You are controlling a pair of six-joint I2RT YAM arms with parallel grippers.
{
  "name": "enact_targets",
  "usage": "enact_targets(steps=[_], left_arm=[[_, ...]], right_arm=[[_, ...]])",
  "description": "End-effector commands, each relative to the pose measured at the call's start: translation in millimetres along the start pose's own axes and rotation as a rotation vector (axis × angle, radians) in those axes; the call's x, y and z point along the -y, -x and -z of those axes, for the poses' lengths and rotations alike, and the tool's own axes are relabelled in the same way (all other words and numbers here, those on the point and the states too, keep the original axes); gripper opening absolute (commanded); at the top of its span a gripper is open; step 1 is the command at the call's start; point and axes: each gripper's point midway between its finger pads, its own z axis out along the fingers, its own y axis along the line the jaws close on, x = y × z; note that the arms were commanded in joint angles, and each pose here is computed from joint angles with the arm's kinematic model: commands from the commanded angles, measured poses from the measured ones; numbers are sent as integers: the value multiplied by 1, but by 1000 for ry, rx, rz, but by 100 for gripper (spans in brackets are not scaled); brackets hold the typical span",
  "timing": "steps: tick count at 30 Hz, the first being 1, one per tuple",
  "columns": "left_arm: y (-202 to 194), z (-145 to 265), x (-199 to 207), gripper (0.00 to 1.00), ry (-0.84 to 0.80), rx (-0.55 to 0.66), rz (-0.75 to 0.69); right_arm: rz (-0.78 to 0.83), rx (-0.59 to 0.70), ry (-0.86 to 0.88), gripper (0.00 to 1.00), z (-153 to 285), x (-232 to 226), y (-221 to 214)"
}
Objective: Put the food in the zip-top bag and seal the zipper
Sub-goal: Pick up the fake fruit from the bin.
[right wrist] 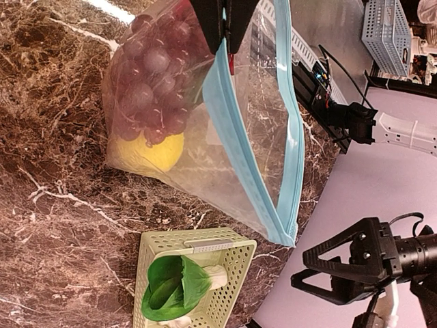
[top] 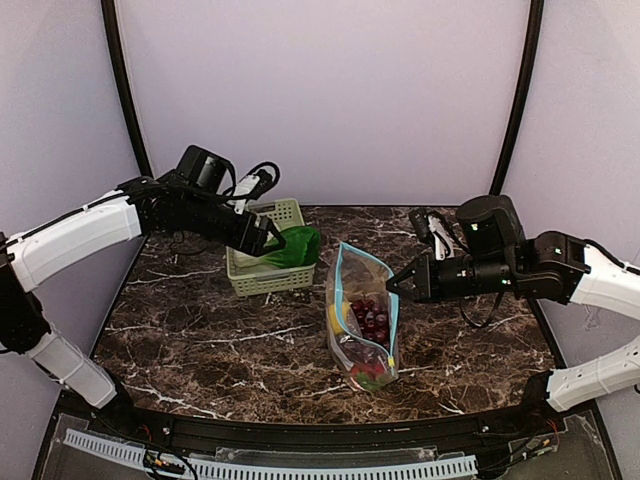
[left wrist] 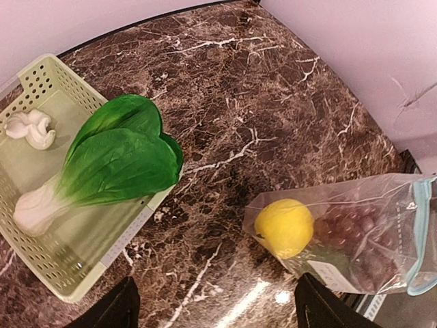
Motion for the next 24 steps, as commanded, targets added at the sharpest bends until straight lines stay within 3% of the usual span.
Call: enact_targets(steps=[1,10,24], left_arm=[[-5,-4,-1,79,-38,-49,-298],[-8,-21,-76,79,58,-32,-400],[-21,-82,-145,77,98,-183,-499]], right_arm=[[-1,67,27,0,8,-10,20],[1,84,9,0,6,-12,28],[-2,74,4,0,2,-14,30]])
